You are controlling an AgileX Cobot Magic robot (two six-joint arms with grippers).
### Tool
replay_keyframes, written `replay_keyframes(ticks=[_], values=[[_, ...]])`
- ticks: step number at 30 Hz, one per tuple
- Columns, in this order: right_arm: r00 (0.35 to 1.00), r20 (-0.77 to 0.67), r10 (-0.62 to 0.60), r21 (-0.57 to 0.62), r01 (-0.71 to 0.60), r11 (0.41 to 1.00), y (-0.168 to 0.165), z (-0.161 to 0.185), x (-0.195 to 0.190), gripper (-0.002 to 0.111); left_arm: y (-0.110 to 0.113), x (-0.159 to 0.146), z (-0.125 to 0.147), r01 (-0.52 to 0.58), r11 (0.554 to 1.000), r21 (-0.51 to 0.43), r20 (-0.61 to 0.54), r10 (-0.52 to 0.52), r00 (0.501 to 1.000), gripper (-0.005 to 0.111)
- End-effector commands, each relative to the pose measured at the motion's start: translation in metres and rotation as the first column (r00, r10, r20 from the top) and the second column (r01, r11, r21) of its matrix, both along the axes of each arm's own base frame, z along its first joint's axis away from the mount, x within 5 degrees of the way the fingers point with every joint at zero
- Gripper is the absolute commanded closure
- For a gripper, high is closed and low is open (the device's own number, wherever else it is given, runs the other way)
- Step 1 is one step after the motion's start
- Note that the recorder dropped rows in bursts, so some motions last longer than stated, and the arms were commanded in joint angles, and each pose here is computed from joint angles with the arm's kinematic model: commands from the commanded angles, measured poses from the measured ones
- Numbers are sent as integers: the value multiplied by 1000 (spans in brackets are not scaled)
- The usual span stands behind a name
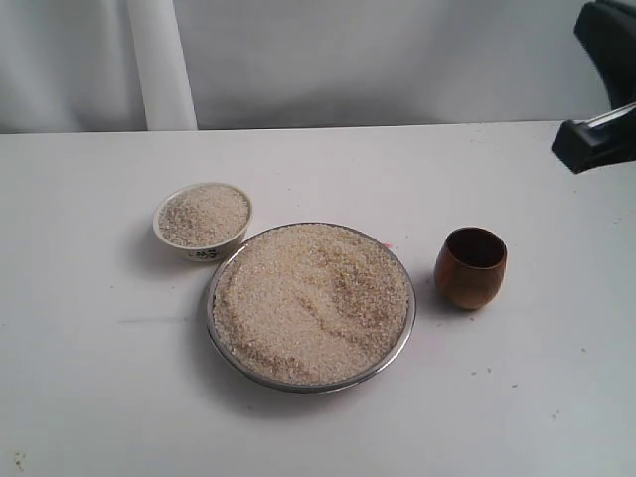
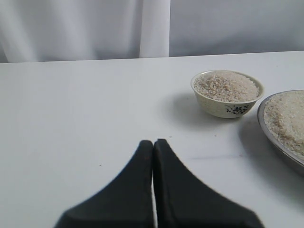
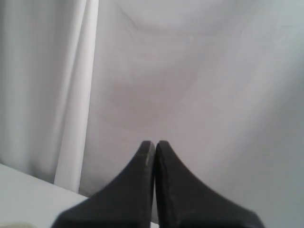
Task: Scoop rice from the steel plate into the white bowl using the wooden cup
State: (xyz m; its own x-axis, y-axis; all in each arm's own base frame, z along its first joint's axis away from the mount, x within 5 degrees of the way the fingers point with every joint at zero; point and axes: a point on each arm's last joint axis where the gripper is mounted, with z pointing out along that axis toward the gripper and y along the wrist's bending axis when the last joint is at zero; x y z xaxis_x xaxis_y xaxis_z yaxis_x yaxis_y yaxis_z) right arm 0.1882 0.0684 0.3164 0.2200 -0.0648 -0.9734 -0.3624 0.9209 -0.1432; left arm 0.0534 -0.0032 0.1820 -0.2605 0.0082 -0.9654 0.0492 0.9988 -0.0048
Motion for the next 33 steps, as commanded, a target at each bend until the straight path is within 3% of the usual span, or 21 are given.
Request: replay_keyframes(ticks=[1,25,30,33], values=[[999,34,-6,9,6,1000,-4,7,-10,108,0,0,0,5,1000,-4,4,-5,1000,107],[999,49,-7,16,7,1000,-5,10,-13,108,0,0,0,5,1000,-4,4,-5,1000,107],[998,66,-16,87,10,996,-11,21,-27,108,0,0,0,5,1000,-4,4,-5,1000,107],[998,46,-49,43,47,998,-20,25,-43,108,0,0,0,5,1000,-1,4,-5,1000,107]])
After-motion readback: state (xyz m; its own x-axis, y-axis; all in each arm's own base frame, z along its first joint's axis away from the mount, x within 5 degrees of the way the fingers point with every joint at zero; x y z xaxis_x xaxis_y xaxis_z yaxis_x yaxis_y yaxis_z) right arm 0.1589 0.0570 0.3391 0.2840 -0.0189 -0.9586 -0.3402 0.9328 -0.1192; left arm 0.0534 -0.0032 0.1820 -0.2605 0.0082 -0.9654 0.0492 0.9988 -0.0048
